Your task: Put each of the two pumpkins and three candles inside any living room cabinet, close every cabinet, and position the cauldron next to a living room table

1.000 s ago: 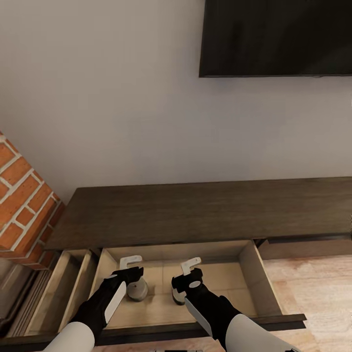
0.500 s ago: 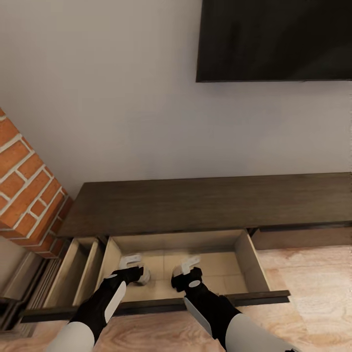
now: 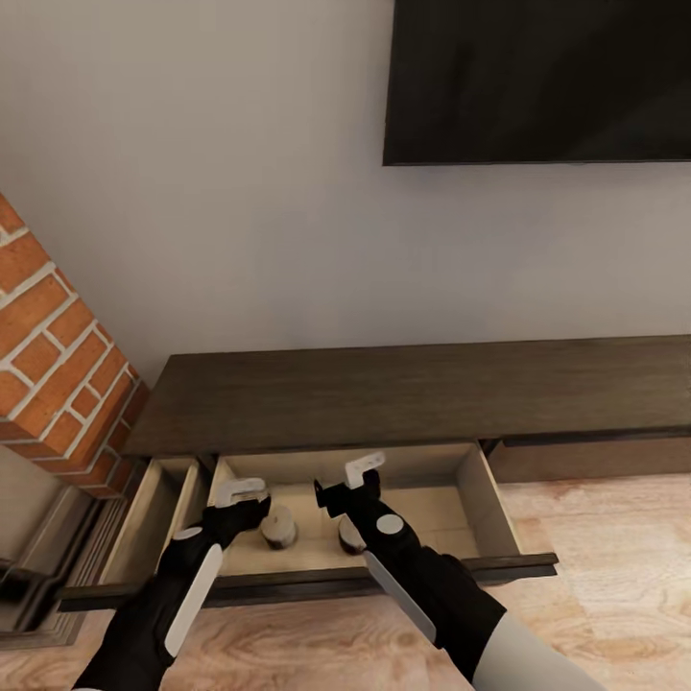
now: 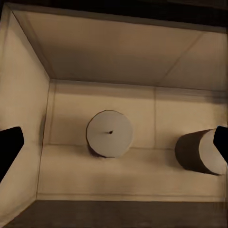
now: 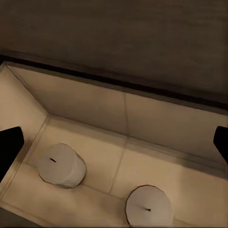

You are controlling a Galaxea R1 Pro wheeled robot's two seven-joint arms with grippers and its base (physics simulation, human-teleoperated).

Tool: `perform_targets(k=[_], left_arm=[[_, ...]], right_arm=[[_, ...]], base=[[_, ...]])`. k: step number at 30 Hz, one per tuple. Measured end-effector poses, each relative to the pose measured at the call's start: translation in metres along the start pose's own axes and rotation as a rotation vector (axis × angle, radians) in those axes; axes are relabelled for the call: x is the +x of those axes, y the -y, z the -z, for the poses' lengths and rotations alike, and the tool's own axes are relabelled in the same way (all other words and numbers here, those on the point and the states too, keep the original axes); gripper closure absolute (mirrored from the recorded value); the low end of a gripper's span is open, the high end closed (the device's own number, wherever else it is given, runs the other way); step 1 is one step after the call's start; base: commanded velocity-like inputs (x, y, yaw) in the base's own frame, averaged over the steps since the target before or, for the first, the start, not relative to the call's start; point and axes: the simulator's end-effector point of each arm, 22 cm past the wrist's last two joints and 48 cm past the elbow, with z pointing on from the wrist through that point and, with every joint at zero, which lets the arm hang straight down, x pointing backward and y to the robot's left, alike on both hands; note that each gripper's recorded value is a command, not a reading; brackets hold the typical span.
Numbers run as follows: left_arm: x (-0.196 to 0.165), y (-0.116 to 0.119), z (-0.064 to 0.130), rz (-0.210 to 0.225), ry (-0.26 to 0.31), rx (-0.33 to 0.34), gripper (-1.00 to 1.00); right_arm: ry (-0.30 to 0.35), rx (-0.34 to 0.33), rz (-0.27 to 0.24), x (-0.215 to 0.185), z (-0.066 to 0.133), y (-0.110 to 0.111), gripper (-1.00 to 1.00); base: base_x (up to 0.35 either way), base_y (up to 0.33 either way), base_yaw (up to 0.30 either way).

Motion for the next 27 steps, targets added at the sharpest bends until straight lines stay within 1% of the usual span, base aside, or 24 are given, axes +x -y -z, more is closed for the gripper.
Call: perform_targets(k=[4, 7, 8, 9, 10, 12, 13, 16, 19, 20, 24, 27], left_arm=[[0.009, -0.001, 0.007, -0.004, -0.033, -0.003, -1.0], [0.024, -0.003, 0.004, -0.005, -0.066, -0.008, -1.0], [0.032, -0.004, 0.003, -0.005, -0.082, -0.01, -1.0], [0.034, -0.004, 0.002, -0.005, -0.088, -0.011, -1.0], [0.041, -0.005, 0.001, -0.005, -0.103, -0.014, -1.0], [0.047, -0.007, 0.0, -0.006, -0.116, -0.017, -1.0], [0.056, -0.009, -0.001, -0.006, -0.134, -0.022, -1.0], [0.068, -0.011, -0.003, -0.006, -0.16, -0.027, -1.0], [0.094, -0.015, -0.006, -0.006, -0.213, -0.037, -1.0], [0.099, -0.016, -0.007, -0.007, -0.223, -0.039, -1.0], [0.137, -0.022, -0.008, -0.008, -0.302, -0.056, -1.0], [0.154, -0.022, -0.007, -0.007, -0.337, -0.06, -1.0]], right_arm=[[-0.01, -0.001, -0.002, -0.002, 0.005, 0.0, -1.0], [-0.033, 0.0, -0.007, 0.01, 0.007, -0.001, -1.0], [-0.07, -0.001, 0.001, 0.021, 0.008, -0.002, -1.0], [-0.09, -0.001, 0.006, 0.026, 0.009, -0.002, -1.0], [-0.159, -0.003, 0.025, 0.043, 0.011, -0.003, -1.0], [-0.209, -0.005, 0.039, 0.055, 0.014, -0.004, -1.0], [-0.249, -0.008, 0.047, 0.066, 0.016, -0.005, -1.0], [-0.278, -0.01, 0.049, 0.077, 0.02, -0.007, -1.0], [-0.319, -0.006, 0.048, 0.096, 0.023, -0.006, -1.0], [-0.327, -0.004, 0.048, 0.1, 0.023, -0.006, -1.0], [-0.381, 0.009, 0.051, 0.129, 0.026, -0.001, -1.0], [-0.442, 0.026, 0.059, 0.158, 0.029, 0.007, -1.0]], base=[[-0.269, 0.0, 0.0], [-0.321, 0.0, 0.0], [-0.328, 0.0, 0.0], [-0.33, 0.0, 0.0], [-0.33, 0.0, 0.0], [-0.332, 0.0, 0.0], [-0.332, 0.0, 0.0], [-0.321, 0.0, 0.0], [-0.195, 0.0, 0.0], [-0.094, 0.0, 0.0], [-0.035, 0.0, 0.0], [-0.007, 0.0, 0.0]])
